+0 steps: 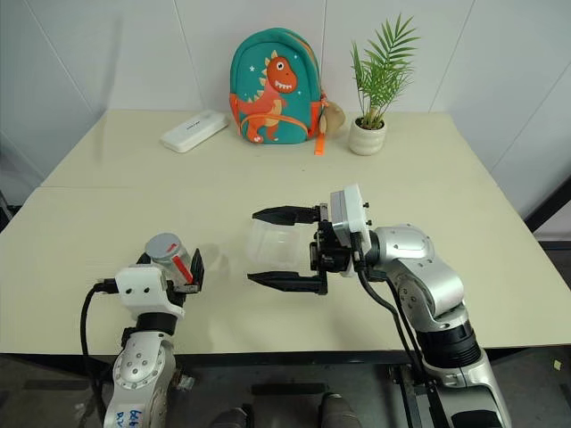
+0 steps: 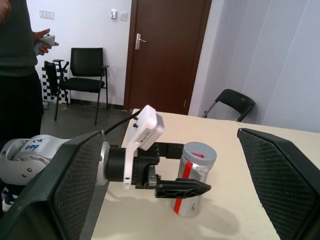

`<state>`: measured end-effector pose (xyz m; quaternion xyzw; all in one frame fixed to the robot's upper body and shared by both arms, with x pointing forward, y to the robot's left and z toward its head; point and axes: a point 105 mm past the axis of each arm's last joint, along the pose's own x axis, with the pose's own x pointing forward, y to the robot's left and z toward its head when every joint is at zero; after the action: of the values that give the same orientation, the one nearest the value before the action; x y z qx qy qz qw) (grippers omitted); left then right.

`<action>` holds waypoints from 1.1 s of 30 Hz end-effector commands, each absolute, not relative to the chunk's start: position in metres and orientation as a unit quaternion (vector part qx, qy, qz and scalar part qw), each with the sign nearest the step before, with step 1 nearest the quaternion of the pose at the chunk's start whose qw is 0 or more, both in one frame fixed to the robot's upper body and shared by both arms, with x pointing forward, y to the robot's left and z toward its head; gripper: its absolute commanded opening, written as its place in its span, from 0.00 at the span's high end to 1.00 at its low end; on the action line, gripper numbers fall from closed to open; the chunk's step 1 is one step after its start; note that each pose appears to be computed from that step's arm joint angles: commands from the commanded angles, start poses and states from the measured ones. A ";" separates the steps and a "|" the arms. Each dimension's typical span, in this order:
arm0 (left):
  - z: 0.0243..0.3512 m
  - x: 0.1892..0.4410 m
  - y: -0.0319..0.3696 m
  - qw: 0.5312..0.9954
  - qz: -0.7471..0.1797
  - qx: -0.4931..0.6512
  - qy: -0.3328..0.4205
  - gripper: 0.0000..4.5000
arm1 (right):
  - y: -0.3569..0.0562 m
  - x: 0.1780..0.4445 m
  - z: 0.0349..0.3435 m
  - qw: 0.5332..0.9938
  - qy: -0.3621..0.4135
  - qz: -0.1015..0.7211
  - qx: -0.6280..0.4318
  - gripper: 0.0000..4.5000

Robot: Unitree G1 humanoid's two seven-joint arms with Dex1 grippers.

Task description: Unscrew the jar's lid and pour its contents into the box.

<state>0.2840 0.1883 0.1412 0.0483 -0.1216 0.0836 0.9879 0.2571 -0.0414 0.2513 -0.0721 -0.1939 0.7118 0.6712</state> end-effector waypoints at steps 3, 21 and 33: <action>0.152 0.285 0.193 0.984 0.104 0.052 -0.138 0.01 | -0.043 0.254 0.255 0.668 -0.200 0.714 -0.060 0.00; 0.139 0.301 0.202 0.988 0.100 0.051 -0.107 0.32 | -0.049 0.256 0.242 0.676 -0.178 0.713 -0.050 0.00; 0.145 0.299 0.201 0.990 -0.072 0.028 -0.115 0.32 | -0.047 0.258 0.238 0.684 -0.175 0.707 -0.045 0.00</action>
<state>0.3006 0.2047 0.1389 0.0419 -0.1032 -0.0390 0.9930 0.2599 -0.0463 0.2340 -0.0450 -0.1628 0.7101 0.6836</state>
